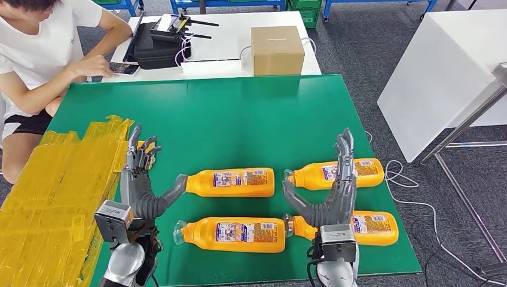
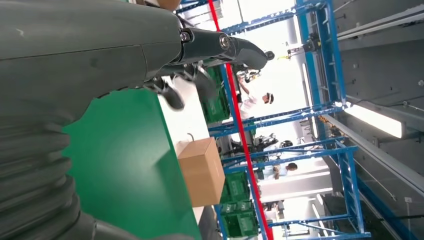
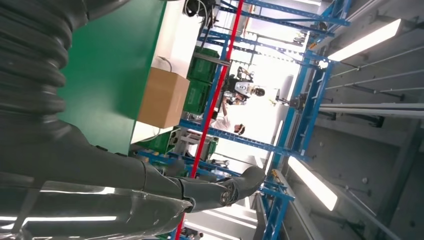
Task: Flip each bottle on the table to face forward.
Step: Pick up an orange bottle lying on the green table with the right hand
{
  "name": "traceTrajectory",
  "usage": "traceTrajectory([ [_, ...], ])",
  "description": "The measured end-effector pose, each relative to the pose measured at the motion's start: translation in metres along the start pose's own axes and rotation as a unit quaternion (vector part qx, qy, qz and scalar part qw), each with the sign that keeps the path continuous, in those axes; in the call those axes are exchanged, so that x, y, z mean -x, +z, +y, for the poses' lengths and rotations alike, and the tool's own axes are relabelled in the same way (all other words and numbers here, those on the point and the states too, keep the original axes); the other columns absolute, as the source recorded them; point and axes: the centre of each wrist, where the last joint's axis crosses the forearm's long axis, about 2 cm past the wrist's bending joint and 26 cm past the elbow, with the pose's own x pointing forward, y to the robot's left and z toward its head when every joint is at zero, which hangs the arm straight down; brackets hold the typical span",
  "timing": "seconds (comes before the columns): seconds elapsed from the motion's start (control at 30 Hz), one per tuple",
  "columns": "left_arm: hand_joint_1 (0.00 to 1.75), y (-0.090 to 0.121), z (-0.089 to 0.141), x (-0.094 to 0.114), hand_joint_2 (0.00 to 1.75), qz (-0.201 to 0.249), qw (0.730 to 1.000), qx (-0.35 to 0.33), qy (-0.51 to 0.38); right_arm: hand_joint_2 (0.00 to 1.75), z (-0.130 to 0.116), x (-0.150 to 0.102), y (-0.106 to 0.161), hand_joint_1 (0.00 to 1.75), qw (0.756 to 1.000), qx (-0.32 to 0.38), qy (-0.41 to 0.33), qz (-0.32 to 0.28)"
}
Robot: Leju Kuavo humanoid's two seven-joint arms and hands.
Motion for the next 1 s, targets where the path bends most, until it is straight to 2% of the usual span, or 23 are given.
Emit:
traceTrajectory([
  [0.5, 0.00, -0.001, 0.001, 0.007, 1.75, 0.023, 0.999, 0.011, 0.037, 1.75, -0.001, 0.006, -0.016, 0.00, 0.994, -0.066, 0.087, -0.003],
  [0.6, 0.00, -0.003, 0.000, 0.008, 1.75, 0.025, 0.998, 0.018, 0.045, 1.75, 0.000, 0.010, -0.024, 0.00, 0.978, -0.116, 0.171, -0.005],
  [0.77, 0.00, -0.013, -0.006, 0.009, 1.75, 0.029, 0.997, 0.031, 0.067, 1.75, 0.009, 0.023, -0.053, 0.00, 0.931, -0.189, 0.310, -0.036],
  [0.87, 0.00, -0.018, -0.008, 0.010, 1.75, 0.029, 0.996, 0.032, 0.073, 1.75, 0.015, 0.028, -0.066, 0.00, 0.916, -0.208, 0.340, -0.048],
  [1.0, 0.00, -0.020, -0.010, 0.011, 1.75, 0.031, 0.996, 0.031, 0.076, 1.75, 0.017, 0.033, -0.072, 0.00, 0.909, -0.219, 0.351, -0.051],
])
